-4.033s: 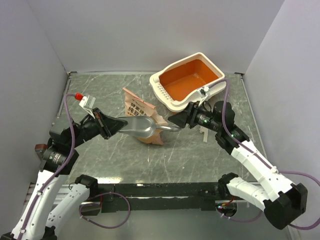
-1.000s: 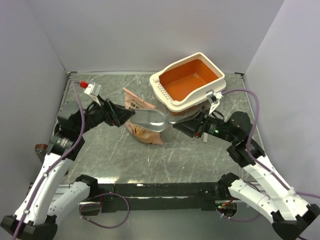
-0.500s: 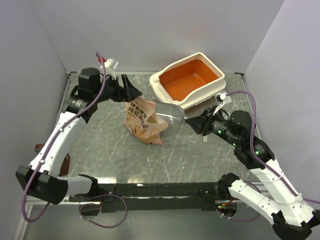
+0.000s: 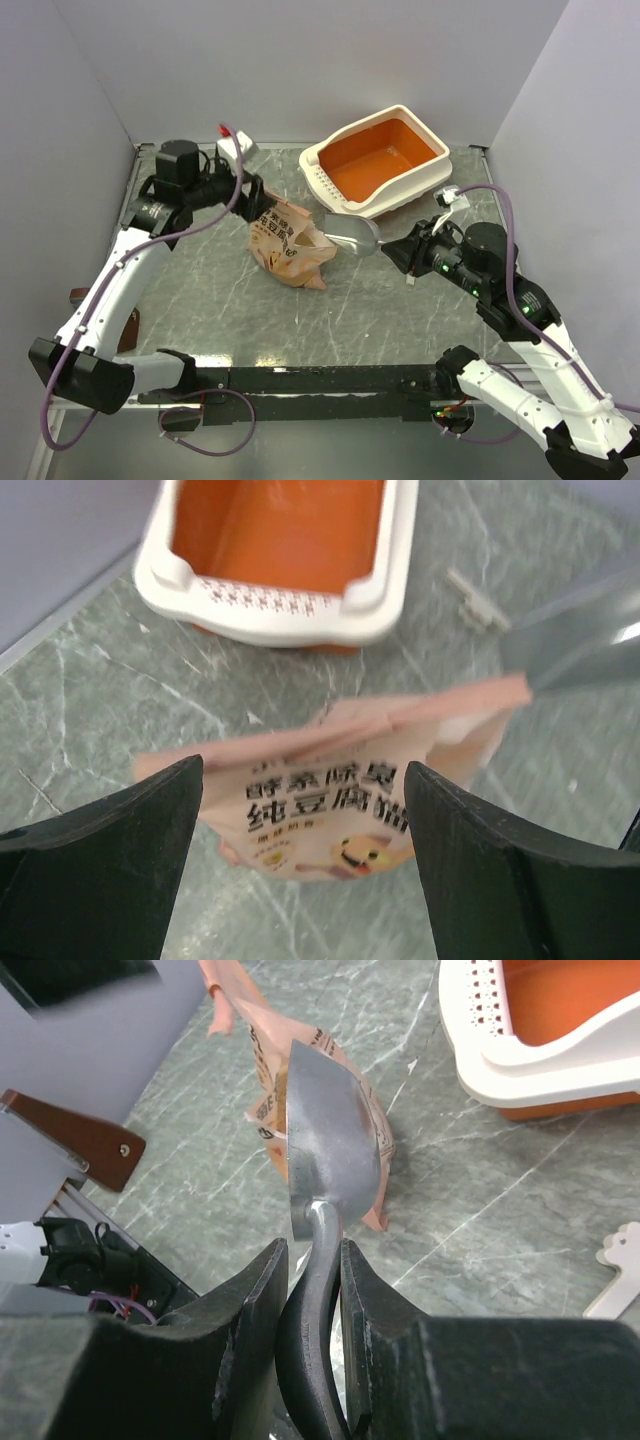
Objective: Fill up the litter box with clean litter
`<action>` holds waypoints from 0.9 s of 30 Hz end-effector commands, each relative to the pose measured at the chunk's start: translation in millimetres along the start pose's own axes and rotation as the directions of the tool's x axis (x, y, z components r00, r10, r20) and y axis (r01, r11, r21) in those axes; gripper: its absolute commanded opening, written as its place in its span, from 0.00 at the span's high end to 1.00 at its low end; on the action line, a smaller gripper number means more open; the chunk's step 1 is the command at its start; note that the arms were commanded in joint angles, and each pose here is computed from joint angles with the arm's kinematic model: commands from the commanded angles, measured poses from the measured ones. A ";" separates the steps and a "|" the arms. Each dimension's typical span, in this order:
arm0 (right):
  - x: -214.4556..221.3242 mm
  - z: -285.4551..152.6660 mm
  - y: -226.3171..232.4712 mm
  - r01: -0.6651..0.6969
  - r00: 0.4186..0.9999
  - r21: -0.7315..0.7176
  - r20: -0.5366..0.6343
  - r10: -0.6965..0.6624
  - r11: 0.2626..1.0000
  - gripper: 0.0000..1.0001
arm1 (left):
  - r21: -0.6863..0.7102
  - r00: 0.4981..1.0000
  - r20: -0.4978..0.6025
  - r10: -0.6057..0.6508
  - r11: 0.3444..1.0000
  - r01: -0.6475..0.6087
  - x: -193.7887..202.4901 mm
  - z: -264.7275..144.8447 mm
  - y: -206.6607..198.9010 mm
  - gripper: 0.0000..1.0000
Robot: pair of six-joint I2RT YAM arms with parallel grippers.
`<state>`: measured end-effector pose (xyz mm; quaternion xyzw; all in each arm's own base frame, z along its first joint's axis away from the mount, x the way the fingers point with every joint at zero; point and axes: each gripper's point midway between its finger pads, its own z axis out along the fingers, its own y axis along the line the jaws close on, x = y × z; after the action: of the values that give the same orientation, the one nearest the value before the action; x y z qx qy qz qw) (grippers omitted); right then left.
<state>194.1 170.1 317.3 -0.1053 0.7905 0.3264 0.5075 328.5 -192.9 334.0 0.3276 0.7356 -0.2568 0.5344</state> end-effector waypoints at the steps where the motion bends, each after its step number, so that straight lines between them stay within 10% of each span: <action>1: -29.9 -25.9 16.2 0.044 0.995 -0.040 0.093 -0.040 0.998 1.00 | 0.069 0.955 0.093 0.282 0.955 -0.289 -4.9 -3.9 -9.6 0.14; 27: 2.3 -46.4 18.7 0.103 0.994 -0.105 0.042 -0.099 0.989 1.00 | 0.075 0.796 0.012 0.605 0.793 -0.604 -18.3 39.4 -3.0 0.17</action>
<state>154.8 156.0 319.1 -0.1561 0.7821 0.3310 0.5043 352.5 -219.0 289.1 0.5555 0.6280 -0.1452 0.5252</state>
